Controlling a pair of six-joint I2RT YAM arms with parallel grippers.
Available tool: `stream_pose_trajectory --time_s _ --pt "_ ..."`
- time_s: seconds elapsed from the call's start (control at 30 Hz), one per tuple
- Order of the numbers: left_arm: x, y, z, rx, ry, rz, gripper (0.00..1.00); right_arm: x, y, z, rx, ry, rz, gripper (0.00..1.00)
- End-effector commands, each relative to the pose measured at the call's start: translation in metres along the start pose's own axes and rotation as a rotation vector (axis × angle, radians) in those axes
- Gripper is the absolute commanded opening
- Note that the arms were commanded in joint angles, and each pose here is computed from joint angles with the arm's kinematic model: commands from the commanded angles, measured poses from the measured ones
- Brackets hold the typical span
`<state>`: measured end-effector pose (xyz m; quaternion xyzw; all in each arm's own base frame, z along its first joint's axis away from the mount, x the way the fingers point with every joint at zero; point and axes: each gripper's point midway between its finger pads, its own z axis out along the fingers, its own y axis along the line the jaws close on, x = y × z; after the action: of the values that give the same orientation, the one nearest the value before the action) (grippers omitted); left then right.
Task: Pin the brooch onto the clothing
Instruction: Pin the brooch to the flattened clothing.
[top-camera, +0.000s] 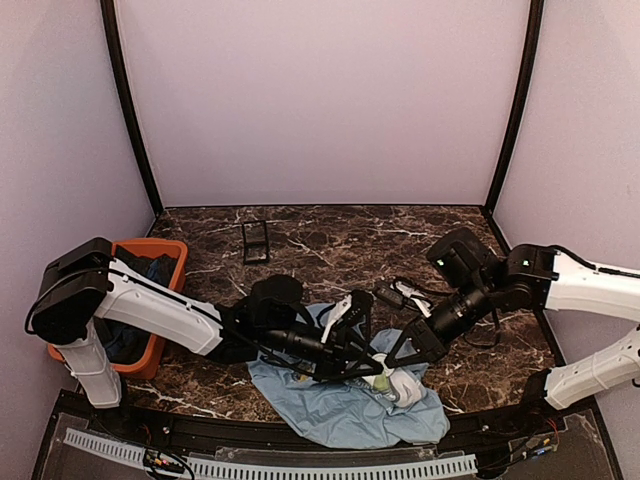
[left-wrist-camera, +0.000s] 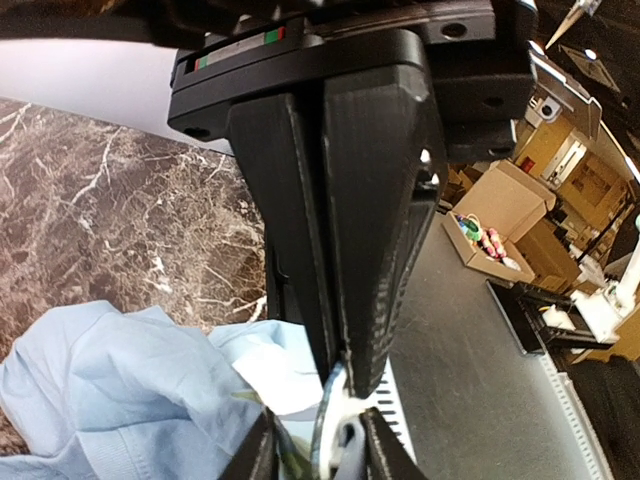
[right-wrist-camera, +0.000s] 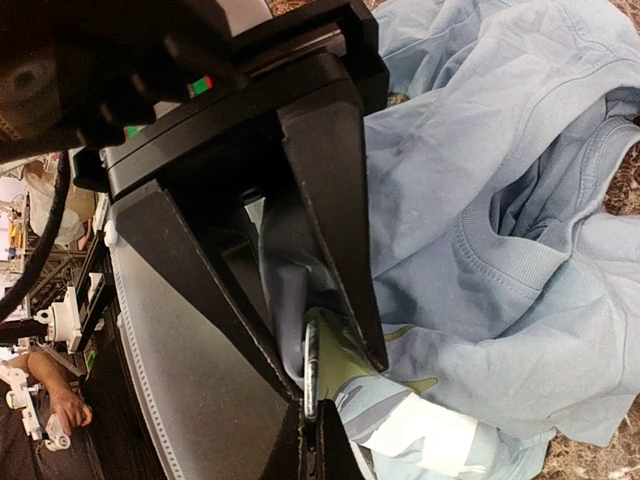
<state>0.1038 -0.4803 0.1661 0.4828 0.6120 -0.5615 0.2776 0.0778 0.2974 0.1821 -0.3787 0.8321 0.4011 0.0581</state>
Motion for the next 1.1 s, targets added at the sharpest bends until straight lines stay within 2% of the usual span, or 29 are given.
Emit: stream_pose_trajectory --time_s 0.0,0.3,0.4,0.43,0.53,0.63,0.7,0.8,0.87,0.97,1.07 --pt "0.015 0.018 -0.012 -0.068 0.018 -0.029 0.33 -0.004 0.029 -0.012 -0.092 -0.022 -0.046 0.0" --pt "0.007 0.02 -0.027 -0.087 -0.062 -0.044 0.48 0.0 0.025 -0.009 -0.083 -0.014 -0.041 0.0" --pt "0.003 0.02 -0.034 -0.097 -0.093 -0.048 0.56 0.001 0.023 -0.009 -0.076 -0.014 -0.04 0.0" --pt "0.0 0.021 -0.036 -0.104 -0.108 -0.045 0.63 0.001 0.022 -0.008 -0.074 -0.015 -0.04 0.0" --pt "-0.008 0.024 -0.048 -0.146 -0.138 -0.045 0.72 0.004 0.03 -0.009 -0.12 0.003 -0.1 0.0" --pt "-0.02 0.039 -0.069 -0.244 -0.186 -0.063 0.83 0.008 0.051 -0.015 -0.183 0.003 -0.239 0.12" --pt "-0.025 0.05 -0.086 -0.334 -0.197 -0.073 0.87 0.007 0.063 -0.021 -0.205 -0.022 -0.319 0.2" --pt "-0.024 0.061 -0.109 -0.479 -0.144 -0.066 0.95 0.0 0.08 -0.026 -0.256 -0.067 -0.396 0.41" --pt "-0.026 0.062 -0.12 -0.531 -0.131 -0.029 0.99 -0.005 0.082 -0.026 -0.249 -0.091 -0.436 0.51" --pt "-0.029 0.056 -0.134 -0.546 -0.138 -0.007 0.99 -0.031 0.057 -0.029 -0.06 -0.181 -0.466 0.6" --pt "-0.016 0.063 -0.143 -0.6 -0.084 -0.026 0.99 -0.075 0.006 -0.049 0.212 -0.314 -0.389 0.64"
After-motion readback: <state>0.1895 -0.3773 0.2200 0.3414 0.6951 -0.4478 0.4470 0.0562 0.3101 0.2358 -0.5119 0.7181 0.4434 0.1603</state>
